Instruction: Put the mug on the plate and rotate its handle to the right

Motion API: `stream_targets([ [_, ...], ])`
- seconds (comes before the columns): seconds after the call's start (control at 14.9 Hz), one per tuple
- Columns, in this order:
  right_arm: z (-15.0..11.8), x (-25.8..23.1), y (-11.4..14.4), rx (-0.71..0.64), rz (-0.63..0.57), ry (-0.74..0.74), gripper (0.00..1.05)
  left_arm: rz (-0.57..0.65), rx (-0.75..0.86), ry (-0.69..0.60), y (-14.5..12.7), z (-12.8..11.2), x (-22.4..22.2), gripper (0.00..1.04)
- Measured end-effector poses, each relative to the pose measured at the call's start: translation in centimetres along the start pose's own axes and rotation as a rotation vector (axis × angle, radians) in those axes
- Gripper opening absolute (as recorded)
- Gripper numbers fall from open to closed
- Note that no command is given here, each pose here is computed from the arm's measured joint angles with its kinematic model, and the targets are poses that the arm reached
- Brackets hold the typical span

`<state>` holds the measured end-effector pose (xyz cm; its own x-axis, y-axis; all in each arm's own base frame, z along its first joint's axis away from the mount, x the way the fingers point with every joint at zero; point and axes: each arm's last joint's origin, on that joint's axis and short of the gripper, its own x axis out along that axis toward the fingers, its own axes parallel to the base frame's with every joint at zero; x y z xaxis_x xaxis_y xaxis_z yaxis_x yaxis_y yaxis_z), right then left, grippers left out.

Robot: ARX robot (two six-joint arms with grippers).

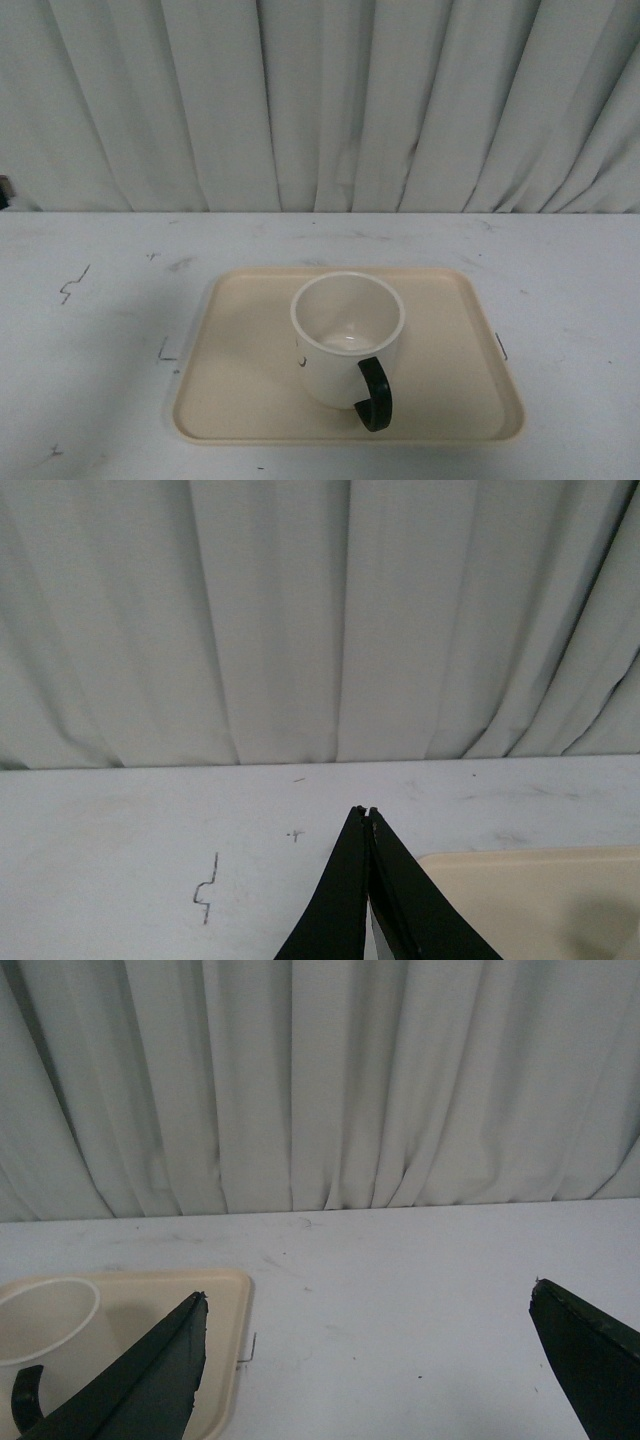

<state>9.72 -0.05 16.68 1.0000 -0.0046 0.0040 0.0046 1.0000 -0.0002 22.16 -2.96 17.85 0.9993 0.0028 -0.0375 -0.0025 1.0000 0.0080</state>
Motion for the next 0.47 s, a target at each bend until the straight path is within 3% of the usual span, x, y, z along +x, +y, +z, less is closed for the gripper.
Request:
stream_targets([
  [0.47, 0.0, 0.0, 0.0, 0.0, 0.0, 0.0, 0.98, -0.01, -0.007, -0.07, 2.4, -1.0, -5.1, 0.02],
])
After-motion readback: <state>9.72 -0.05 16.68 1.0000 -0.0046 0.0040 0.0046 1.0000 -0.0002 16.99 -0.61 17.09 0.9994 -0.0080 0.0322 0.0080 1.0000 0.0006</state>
